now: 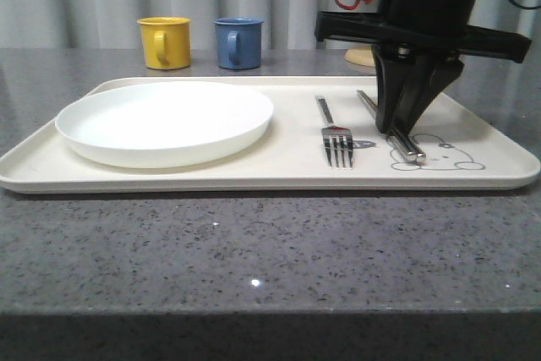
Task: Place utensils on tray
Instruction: 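Place the chopsticks on the tray next to the fork and release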
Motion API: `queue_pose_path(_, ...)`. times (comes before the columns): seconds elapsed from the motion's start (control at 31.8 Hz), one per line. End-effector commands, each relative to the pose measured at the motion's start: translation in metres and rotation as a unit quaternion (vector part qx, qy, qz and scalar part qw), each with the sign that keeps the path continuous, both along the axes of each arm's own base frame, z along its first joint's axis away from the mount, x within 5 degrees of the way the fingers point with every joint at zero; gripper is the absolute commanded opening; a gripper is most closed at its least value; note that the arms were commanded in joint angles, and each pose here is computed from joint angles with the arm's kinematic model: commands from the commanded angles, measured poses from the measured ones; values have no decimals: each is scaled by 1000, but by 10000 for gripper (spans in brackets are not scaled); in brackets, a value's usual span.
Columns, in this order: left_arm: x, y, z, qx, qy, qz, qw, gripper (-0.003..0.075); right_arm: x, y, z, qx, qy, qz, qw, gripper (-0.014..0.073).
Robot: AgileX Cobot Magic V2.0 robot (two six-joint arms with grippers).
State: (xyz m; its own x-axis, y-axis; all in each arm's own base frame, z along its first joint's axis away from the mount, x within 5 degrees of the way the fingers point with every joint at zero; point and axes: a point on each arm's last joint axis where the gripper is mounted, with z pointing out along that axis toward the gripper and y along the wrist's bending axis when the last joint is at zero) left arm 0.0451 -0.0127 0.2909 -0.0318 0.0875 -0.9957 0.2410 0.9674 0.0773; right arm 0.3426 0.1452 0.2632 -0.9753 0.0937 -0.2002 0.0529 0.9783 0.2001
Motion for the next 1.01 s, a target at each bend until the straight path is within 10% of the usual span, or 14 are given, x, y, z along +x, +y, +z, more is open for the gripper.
queue_pose_path(0.0,-1,1,16,-21,-46,3,999,-18,-2,-1,24,15,-34,-2,999,11)
queue_pose_path(0.57,-1,1,16,-21,-46,3,999,-18,-2,-16,68,-21,-84,-4,996,398)
queue_pose_path(0.97,-1,1,16,-21,-46,3,999,-18,-1,-181,98,-119,-58,-47,990,397)
